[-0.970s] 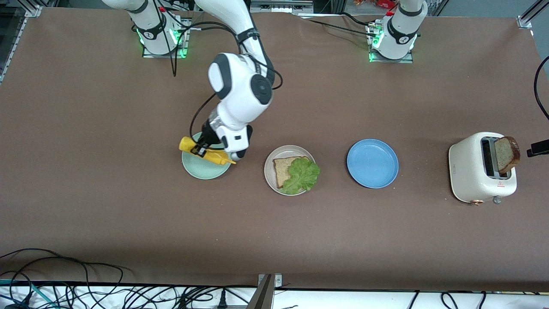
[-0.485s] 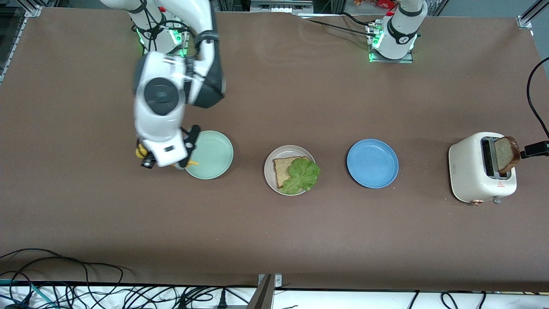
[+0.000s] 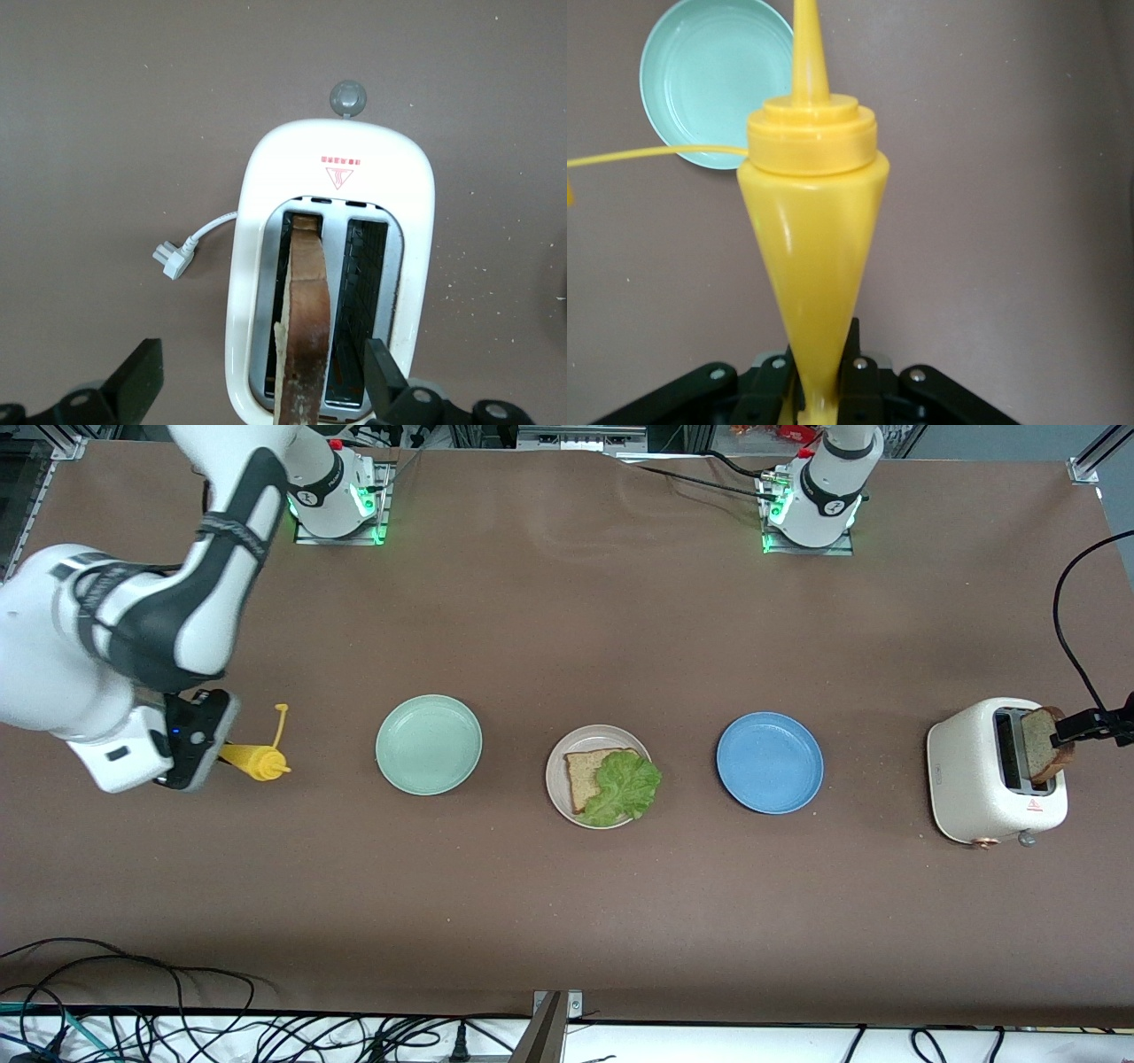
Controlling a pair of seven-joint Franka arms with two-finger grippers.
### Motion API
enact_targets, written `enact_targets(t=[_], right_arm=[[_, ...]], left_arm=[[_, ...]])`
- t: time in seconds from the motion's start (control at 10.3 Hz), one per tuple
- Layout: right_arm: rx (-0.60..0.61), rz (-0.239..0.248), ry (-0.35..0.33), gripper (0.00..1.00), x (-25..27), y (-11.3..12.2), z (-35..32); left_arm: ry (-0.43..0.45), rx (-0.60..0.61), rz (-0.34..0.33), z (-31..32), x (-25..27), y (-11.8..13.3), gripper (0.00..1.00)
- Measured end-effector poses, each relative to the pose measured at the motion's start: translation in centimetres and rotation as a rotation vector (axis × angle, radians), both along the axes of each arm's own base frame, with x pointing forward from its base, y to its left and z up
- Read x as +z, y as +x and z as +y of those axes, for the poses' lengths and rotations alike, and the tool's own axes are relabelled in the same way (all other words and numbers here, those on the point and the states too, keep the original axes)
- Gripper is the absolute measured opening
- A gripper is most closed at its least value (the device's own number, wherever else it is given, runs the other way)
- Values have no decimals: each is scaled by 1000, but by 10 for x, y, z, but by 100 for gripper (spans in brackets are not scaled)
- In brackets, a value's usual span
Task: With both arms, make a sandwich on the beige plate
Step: 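Set the mustard bottle down while the left gripper grasps the toaster bread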
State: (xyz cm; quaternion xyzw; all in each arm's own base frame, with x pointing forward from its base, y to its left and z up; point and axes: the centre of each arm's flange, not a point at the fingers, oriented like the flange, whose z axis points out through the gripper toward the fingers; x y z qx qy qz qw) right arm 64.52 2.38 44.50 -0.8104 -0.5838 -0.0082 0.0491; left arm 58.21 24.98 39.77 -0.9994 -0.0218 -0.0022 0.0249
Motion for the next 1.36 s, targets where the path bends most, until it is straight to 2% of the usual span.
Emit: enact_targets(t=[0.39,0.48,0.68,0.78,0.87,0.97,1.07,1.36], right_arm=[[-63,-26,321,16,-56,-37,-79],[-82,-41,397,16,-72,-50,-95],[-112,-97,551,16,-111,-85,-132],[-122,-120,609,16,-129,-104,-149],[-121,-128,650,16,-144,-117,-159],[-115,-131,689,16,-161,-123,-165],[-106,-136,732,16,-180,-126,-170],[-79,-169,864,16,-243,-144,-193]], left_arm=[[7,11,-22,0,-17,-7,97],[5,13,-16,0,-22,-10,90],[1,15,-7,0,-26,-13,60],[1,17,-7,1,-26,-14,44],[1,18,-9,2,-25,-14,35],[2,17,-11,2,-24,-14,21],[2,17,-11,1,-23,-14,13],[4,15,-17,0,-19,-14,13]])
